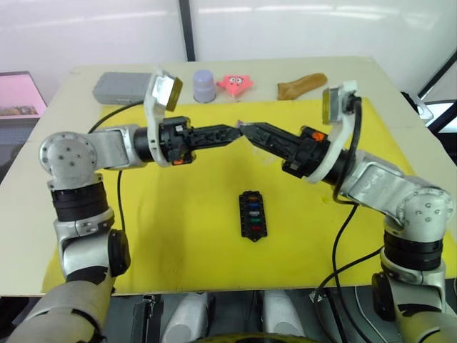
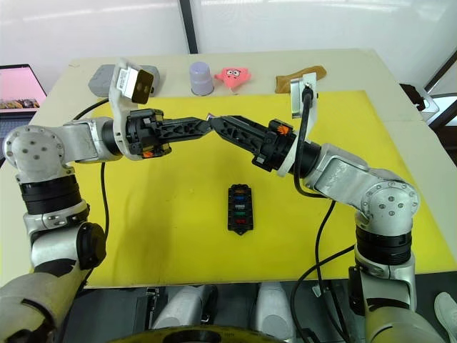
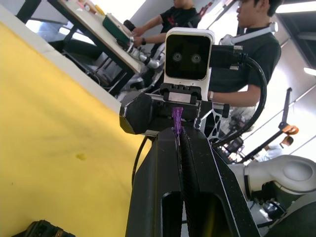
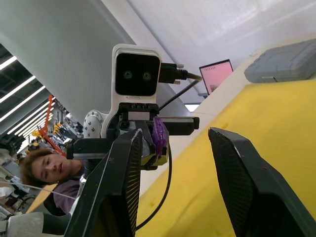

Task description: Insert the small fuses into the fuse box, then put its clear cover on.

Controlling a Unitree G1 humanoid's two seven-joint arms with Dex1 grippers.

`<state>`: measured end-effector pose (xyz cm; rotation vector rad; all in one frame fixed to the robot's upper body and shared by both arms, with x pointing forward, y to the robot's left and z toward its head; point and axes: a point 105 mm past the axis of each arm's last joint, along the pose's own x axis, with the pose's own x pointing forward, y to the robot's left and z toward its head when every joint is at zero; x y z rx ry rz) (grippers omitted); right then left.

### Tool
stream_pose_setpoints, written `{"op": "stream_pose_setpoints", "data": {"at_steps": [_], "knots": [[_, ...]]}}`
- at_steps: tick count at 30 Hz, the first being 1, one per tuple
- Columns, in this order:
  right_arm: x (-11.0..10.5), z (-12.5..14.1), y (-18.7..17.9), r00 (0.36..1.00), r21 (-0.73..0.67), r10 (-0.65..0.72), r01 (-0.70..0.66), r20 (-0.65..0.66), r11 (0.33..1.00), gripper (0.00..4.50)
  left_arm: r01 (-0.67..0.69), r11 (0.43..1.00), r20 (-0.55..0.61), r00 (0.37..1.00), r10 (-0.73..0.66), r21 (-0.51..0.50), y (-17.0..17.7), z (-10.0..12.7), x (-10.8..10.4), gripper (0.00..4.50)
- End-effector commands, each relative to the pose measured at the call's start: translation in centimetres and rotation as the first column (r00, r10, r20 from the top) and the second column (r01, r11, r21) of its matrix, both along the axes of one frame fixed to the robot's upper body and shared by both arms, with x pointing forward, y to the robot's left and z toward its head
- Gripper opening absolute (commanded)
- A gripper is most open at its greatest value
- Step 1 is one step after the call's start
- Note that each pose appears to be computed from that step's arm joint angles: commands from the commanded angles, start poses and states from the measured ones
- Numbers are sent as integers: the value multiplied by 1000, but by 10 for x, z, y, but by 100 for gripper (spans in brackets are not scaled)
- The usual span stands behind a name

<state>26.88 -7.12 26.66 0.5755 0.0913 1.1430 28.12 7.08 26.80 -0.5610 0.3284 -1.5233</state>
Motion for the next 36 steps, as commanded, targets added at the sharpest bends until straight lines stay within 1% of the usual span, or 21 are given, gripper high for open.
{"op": "stream_pose_setpoints", "data": {"at_steps": [1, 2, 3, 9, 11, 13, 14, 17, 19, 21, 22, 23, 25, 26, 27, 28, 29, 32, 34, 36], "knots": [[-13, 10, 1, 998, 22, 47, -48, 43, 999, 86, 7, 1000, 54, 999, -6, -18, 0, 13, -3, 0], [-14, 10, 1, 998, 21, 52, -53, 44, 998, 34, 5, 1000, 53, 999, -4, -18, 0, 13, -3, 0], [-14, 11, 1, 998, 31, 54, -56, 43, 998, 2, 4, 1000, 53, 999, -3, -17, -1, 13, -3, 0], [-15, 15, 1, 997, 53, 65, -67, 39, 996, 2, -15, 1000, 82, 997, 17, -22, -3, 11, -2, 0], [-15, 16, 1, 997, 55, 69, -71, 38, 996, 2, -17, 1000, 54, 998, 18, -7, -2, 6, 1, 0], [-16, 19, 0, 997, 61, 69, -71, 40, 996, 0, 6, 1000, 42, 999, -5, -13, 1, 6, -1, 64], [-16, 20, -1, 997, 65, 67, -69, 41, 995, 0, -12, 1000, 41, 999, 12, -6, 5, 5, 1, 88], [-16, 22, -3, 997, 63, 60, -63, 46, 996, 0, -27, 1000, 48, 998, 27, -7, 24, 6, -2, 239], [-16, 22, -4, 998, 53, 51, -54, 47, 997, 0, -15, 999, 65, 998, 13, 37, 38, 1, -13, 337], [-16, 22, -7, 998, 41, 39, -41, 51, 998, 0, -50, 992, 88, 995, 40, 118, 49, -9, -18, 445], [-16, 22, -9, 998, 34, 33, -35, 54, 999, 0, -65, 985, 87, 995, 52, 161, 52, -16, -17, 449], [-15, 21, -11, 998, 20, 22, -23, 59, 1000, 0, -86, 974, 108, 992, 65, 209, 54, -24, -17, 449], [-13, 15, -17, 995, -63, -2, 9, 102, 998, 0, -130, 944, 206, 976, 68, 304, 56, -43, -14, 449], [-15, 7, -18, 989, -144, 12, 9, 146, 990, 0, -157, 926, 290, 955, 54, 344, 52, -53, -11, 449], [-17, 1, -19, 984, -199, 30, 5, 174, 980, 0, -171, 915, 348, 937, 36, 366, 50, -58, -9, 449], [-19, -7, -19, 980, -262, 64, -13, 190, 965, 0, -160, 918, 407, 913, -2, 362, 44, -61, -10, 449], [-19, -15, -21, 976, -317, 93, -26, 198, 948, 0, -128, 927, 435, 899, -42, 353, 39, -62, -14, 449], [-15, -30, -23, 963, -416, 147, -40, 228, 909, 0, -73, 941, 479, 872, -101, 330, 30, -63, -19, 449], [-13, -44, -21, 929, -537, 217, -24, 300, 843, 0, -93, 931, 533, 838, -118, 353, 23, -71, -14, 449], [-10, -58, -22, 887, -635, 293, 1, 358, 772, 0, -88, 921, 556, 817, -152, 381, 18, -79, -12, 449]]}}
